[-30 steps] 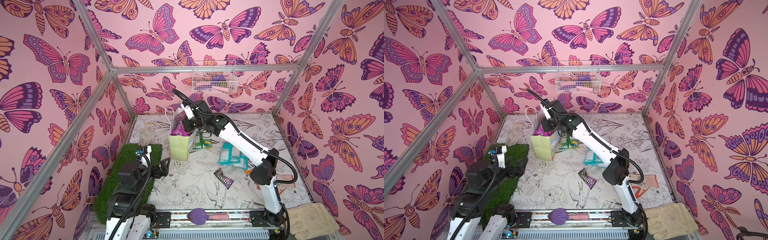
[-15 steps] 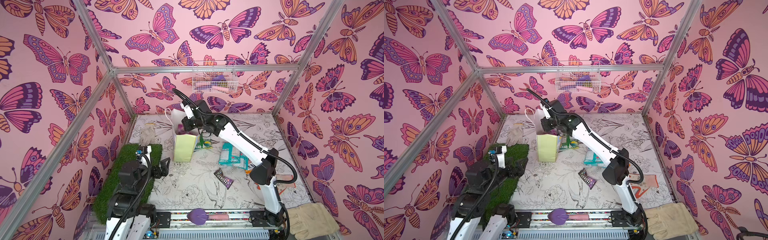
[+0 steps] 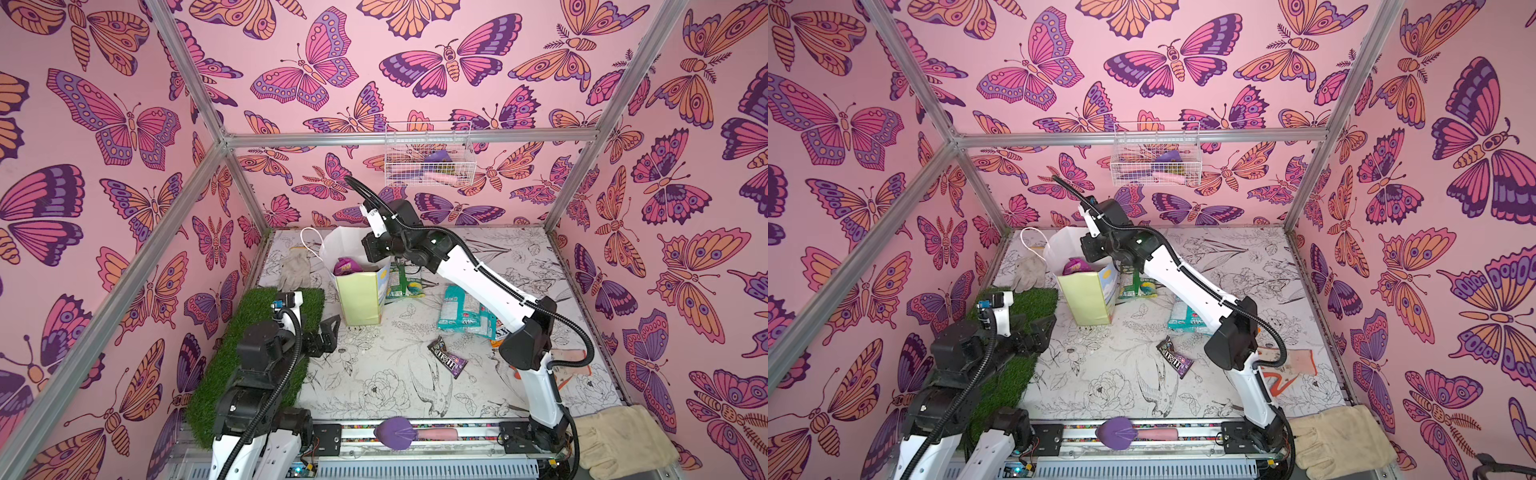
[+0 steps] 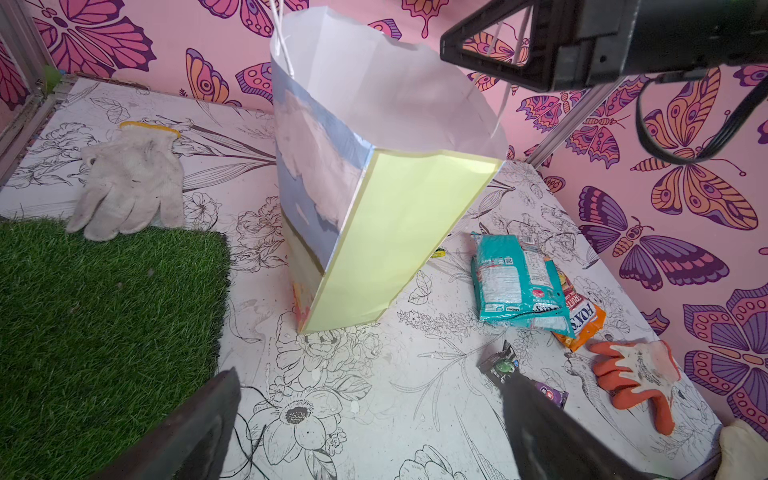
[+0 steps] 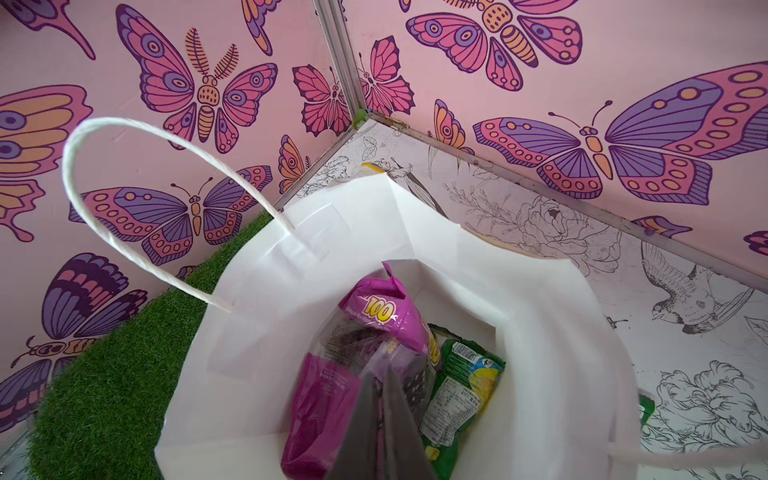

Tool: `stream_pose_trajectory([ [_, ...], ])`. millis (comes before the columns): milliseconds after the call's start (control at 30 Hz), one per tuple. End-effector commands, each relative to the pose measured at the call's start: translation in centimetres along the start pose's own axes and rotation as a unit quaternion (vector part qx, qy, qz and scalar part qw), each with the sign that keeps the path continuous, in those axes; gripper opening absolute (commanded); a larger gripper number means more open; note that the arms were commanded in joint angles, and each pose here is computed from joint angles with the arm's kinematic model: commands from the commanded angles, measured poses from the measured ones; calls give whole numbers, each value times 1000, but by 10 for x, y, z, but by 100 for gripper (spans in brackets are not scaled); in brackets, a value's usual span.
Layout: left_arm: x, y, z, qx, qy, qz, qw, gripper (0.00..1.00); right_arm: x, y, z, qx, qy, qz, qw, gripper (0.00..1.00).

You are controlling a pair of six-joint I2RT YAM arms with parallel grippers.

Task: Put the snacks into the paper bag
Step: 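Open the right gripper to release the candy bag inside the paper bag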

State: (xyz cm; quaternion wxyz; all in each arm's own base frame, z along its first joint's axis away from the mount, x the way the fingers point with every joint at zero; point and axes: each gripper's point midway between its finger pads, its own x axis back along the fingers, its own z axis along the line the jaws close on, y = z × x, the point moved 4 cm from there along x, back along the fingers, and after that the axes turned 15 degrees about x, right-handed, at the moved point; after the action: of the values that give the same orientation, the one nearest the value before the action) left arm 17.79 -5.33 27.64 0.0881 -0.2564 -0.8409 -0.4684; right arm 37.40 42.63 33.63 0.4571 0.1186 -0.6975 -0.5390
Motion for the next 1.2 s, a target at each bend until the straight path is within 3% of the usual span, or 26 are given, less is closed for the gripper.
stream_pose_trajectory([
  [0, 0, -6, 4, -5, 6, 6, 1000, 100, 16, 16, 12, 1, 16, -24, 1000, 11],
  [433, 0, -6, 4, -5, 6, 6, 1000, 100, 65, 38, 28, 18, 29, -62, 997, 54],
  [767, -1, -6, 4, -4, 6, 7, 1000, 100, 99, 42, 24, 18, 11, -82, 996, 77],
  [1033, -1, -6, 4, -5, 6, 8, 1000, 100, 114, 35, 13, 13, -28, -77, 997, 91],
  [1067, -1, -6, 4, -4, 6, 7, 1000, 100, 115, 33, 11, 13, -35, -75, 997, 100],
  [1167, -1, -6, 4, -4, 6, 7, 1000, 100, 118, 30, 6, 12, -50, -72, 996, 99],
])
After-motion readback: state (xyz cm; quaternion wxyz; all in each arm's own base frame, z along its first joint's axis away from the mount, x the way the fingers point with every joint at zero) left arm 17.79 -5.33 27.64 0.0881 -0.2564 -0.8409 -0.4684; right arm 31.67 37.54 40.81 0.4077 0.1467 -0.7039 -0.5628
